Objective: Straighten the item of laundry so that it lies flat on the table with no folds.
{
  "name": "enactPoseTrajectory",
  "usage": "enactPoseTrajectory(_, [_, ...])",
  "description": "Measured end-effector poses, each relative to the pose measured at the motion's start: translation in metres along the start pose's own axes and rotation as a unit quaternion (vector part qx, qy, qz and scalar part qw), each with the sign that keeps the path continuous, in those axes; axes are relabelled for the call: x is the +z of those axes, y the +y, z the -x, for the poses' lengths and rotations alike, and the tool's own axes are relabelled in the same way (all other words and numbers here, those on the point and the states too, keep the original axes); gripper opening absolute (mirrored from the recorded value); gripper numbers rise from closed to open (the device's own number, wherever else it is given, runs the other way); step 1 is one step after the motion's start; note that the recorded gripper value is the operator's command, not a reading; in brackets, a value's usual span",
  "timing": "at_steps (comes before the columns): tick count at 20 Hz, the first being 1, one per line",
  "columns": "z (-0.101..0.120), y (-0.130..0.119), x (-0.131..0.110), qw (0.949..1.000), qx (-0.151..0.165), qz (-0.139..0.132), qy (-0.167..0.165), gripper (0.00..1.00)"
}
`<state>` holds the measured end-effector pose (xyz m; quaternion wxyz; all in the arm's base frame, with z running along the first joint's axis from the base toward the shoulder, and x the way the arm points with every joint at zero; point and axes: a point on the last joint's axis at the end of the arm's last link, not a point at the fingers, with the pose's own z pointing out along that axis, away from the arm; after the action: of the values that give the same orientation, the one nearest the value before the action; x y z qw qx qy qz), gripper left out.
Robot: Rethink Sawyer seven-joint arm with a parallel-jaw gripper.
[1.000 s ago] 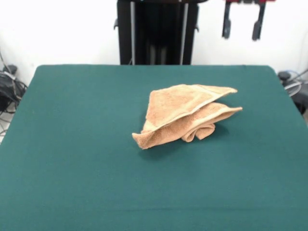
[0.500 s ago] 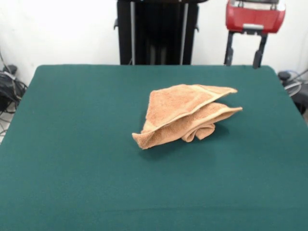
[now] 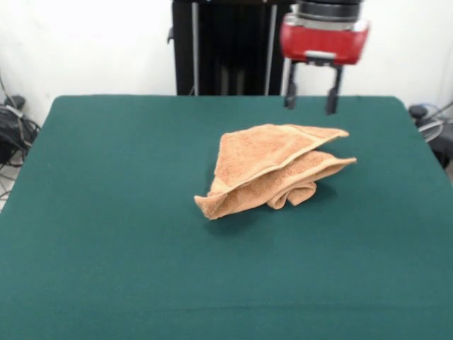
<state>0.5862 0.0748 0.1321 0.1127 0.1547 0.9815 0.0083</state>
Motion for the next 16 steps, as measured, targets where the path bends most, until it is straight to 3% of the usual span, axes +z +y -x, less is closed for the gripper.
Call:
enactPoseTrajectory(6, [0.012,-0.031,-0.004,0.9995,0.03,-0.001,0.01,1.0])
enactPoseTrajectory(16, [0.004,-0.017,-0.009,0.9996,0.017,0.0,0.022,1.0])
